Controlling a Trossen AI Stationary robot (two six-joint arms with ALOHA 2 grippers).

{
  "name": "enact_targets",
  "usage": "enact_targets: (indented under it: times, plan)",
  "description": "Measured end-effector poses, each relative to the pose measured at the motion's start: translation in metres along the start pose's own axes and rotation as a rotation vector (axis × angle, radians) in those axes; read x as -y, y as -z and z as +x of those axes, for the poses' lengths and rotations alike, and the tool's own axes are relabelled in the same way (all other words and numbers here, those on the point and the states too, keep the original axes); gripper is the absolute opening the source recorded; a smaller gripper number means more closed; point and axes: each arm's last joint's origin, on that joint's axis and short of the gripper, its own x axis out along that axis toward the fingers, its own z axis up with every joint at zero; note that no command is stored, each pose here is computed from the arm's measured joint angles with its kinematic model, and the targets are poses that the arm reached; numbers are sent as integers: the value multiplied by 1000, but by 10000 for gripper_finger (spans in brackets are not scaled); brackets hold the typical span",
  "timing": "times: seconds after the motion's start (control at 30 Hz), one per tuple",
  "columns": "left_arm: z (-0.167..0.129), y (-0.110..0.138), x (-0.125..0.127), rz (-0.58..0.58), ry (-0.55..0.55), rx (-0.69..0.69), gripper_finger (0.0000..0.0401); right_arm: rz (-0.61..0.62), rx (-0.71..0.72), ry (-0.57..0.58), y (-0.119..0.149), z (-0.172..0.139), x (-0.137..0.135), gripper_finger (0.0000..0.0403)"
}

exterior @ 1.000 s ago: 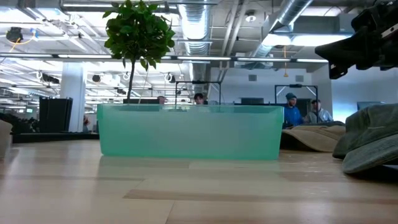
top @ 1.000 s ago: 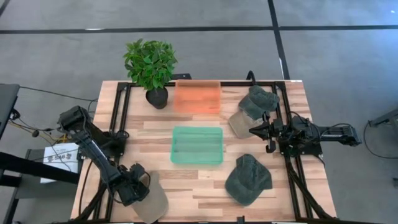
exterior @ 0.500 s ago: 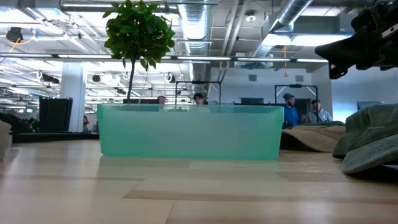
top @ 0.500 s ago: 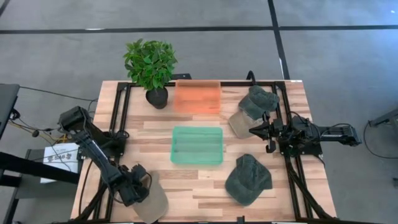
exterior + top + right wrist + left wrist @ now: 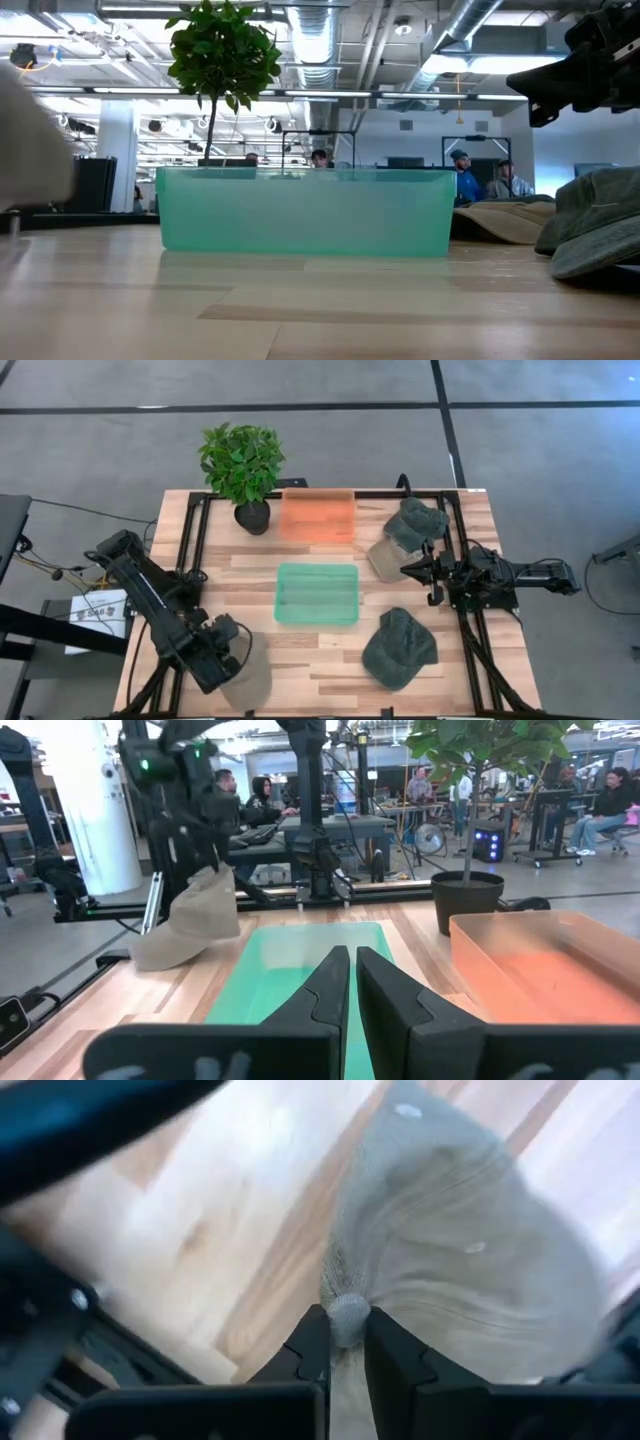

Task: Pick & Place hat
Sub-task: Put the bottom brown cap into the green bin

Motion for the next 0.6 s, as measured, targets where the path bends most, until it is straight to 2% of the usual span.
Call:
enact_targets:
  times: [0.2, 0.37, 0.6]
  plan:
    - [-29, -30, 6, 71, 85, 80, 21, 0, 0, 0, 0, 0, 0, 17]
    - [-50, -56, 4, 84, 133, 105, 21, 0, 0, 0, 0, 0, 0, 17]
    - [-98, -68, -7, 104, 183, 137, 21, 0, 0, 0, 0, 0, 0, 17]
